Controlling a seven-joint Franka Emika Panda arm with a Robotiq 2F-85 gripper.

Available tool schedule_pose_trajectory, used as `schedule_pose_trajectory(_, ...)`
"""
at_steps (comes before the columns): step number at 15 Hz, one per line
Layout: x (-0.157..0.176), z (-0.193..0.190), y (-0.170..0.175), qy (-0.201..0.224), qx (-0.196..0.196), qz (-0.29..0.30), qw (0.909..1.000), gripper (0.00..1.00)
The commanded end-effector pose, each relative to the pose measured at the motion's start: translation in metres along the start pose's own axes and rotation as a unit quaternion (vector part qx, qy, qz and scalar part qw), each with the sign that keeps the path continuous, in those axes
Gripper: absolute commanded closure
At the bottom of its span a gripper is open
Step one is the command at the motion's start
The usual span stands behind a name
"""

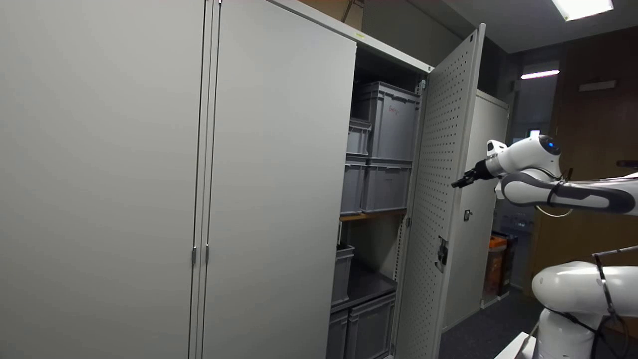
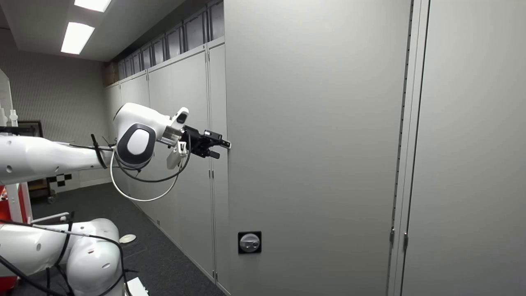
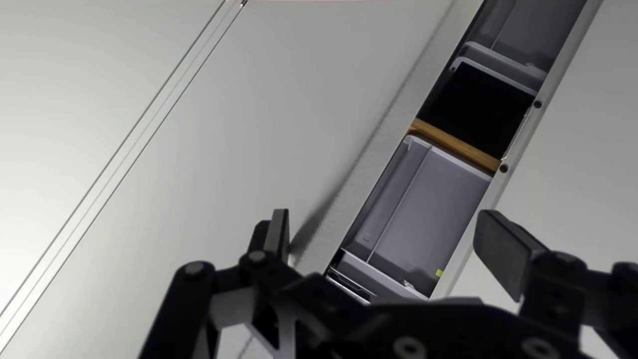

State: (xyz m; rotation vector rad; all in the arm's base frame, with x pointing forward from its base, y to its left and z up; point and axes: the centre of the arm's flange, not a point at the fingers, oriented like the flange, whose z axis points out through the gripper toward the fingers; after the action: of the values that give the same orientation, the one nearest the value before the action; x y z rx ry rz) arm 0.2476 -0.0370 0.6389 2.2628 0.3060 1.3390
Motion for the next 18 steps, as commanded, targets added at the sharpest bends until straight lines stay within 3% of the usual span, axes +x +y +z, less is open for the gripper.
schedule_pose_trajectory(1, -0.026, 0.007, -0.028, 0.003, -0.006, 0.003, 1.0, 0.0)
schedule_pose_trajectory(18, -0.004, 0.011, -0.017, -0.008, -0.021, 0.039, 0.999, 0.0)
